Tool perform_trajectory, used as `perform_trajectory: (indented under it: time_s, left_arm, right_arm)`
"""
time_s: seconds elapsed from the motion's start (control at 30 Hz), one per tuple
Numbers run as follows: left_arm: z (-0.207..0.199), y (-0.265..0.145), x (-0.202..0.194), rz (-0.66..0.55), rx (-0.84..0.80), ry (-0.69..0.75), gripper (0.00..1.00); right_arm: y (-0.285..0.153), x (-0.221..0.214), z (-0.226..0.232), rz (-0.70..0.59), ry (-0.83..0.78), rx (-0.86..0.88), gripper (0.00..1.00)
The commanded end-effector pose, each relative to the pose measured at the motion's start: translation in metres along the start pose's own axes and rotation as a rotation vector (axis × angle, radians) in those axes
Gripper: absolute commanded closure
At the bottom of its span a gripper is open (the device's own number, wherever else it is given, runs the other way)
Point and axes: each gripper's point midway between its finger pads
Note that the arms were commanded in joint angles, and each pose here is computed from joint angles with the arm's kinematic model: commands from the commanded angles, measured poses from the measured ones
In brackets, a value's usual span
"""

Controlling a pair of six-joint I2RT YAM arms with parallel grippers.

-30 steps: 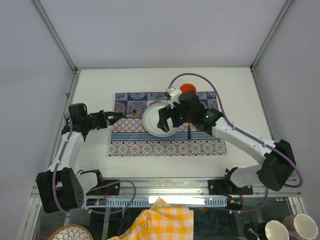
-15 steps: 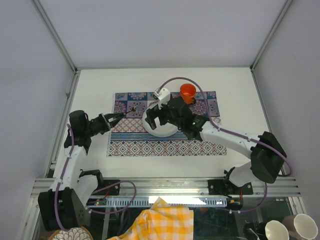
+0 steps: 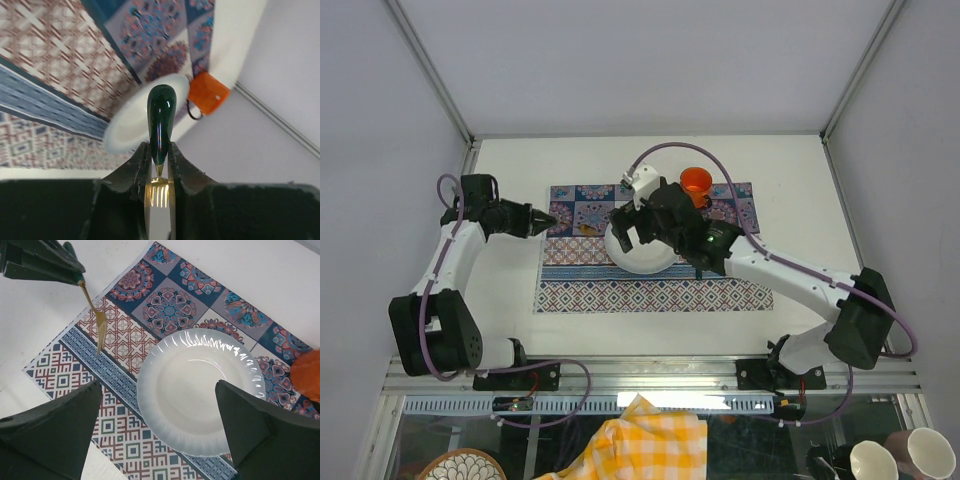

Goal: Set the dinner table for one person
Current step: Pick up the fork at the center of the board.

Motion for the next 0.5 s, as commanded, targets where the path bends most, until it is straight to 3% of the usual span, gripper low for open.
perform_trajectory:
  time_s: [0.0,0.1,0.2,0.3,0.47]
  left_arm:
    - [0.015,-0.008,0.033,-0.212,0.098,0.17,1.0]
    - [0.004,-0.007,0.04,-0.229,0.094,0.291,1.0]
    - [0.007,0.002,0.043,-0.173,0.156,0.437,1.0]
    - [0.013,0.009,0.029,-0.069,0.191,0.528,1.0]
    - [0.009,0.019,-0.019,0.16,0.113,0.677,1.0]
  right_arm:
    - [-0.03,0.019,-0.016,-0.057,0.009,-0.058,0.0]
    - [-0.033,0.018,-0.015,-0.048,0.009,-0.047,0.0]
    - [-0.033,0.019,-0.012,-0.031,0.004,-0.034,0.01]
    - [-0.031,0.02,-0.007,-0.012,-0.003,-0.003,0.0]
    - [-0.019,0.019,0.019,0.043,-0.01,0.135,0.0]
Point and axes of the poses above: each gripper's point midway between its finger pads, its own y axis out along the fingers, its own z axis along the line the jaws close on, x = y × z, and after that the axes turned 7 degrees about -y, right-handed
